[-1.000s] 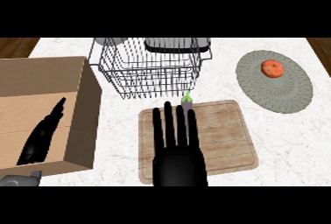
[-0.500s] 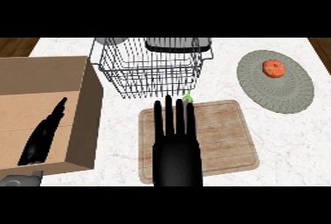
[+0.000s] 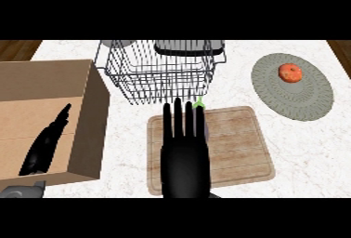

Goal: Pick the eggplant from the cutting board and place it in the basket

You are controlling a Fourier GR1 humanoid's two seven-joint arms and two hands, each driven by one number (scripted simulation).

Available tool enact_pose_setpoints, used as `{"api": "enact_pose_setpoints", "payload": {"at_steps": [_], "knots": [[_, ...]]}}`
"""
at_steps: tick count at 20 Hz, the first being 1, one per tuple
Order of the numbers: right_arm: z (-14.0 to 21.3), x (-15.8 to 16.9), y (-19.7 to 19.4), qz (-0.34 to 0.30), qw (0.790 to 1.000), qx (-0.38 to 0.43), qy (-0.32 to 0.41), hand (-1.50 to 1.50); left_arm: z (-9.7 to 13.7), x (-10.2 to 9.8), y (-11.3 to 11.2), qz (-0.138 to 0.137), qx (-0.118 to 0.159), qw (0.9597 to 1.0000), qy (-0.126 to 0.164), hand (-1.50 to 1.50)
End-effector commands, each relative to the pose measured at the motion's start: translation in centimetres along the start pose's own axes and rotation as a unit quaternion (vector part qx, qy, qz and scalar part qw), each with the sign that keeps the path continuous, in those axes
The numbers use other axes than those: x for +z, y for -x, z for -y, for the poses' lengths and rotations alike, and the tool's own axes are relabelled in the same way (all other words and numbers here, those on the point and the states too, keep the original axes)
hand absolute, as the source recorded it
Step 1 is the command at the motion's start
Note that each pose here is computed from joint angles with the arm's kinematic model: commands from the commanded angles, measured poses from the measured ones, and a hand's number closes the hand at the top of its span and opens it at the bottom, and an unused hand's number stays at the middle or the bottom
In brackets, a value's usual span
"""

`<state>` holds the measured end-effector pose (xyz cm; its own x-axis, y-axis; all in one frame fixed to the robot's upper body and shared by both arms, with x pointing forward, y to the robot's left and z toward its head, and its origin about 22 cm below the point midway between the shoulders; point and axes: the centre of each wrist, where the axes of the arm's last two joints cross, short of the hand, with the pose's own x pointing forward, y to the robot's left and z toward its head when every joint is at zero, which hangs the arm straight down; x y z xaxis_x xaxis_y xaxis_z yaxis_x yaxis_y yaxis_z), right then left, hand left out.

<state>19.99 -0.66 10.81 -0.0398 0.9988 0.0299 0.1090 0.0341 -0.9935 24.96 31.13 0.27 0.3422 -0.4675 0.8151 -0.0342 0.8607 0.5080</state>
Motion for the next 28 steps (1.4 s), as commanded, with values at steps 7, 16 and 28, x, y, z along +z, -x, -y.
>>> {"api": "enact_pose_setpoints", "payload": {"at_steps": [7,16,28], "knots": [[-1.6,-1.4,-0.2,-0.071,0.997,0.012,-0.023,-1.5,1.3,-1.2,1.9,-0.026,-0.005,0.9997,0.003,0.0],[-4.0,-2.4,0.1,-0.087,0.995,0.014,-0.038,-1.5,0.8,-1.0,1.8,-0.024,-0.001,0.9996,0.013,0.0],[-6.3,-4.3,1.5,-0.109,0.993,0.017,-0.04,-1.5,1.7,1.9,1.1,-0.023,0.004,0.9996,0.014,0.0]]}}
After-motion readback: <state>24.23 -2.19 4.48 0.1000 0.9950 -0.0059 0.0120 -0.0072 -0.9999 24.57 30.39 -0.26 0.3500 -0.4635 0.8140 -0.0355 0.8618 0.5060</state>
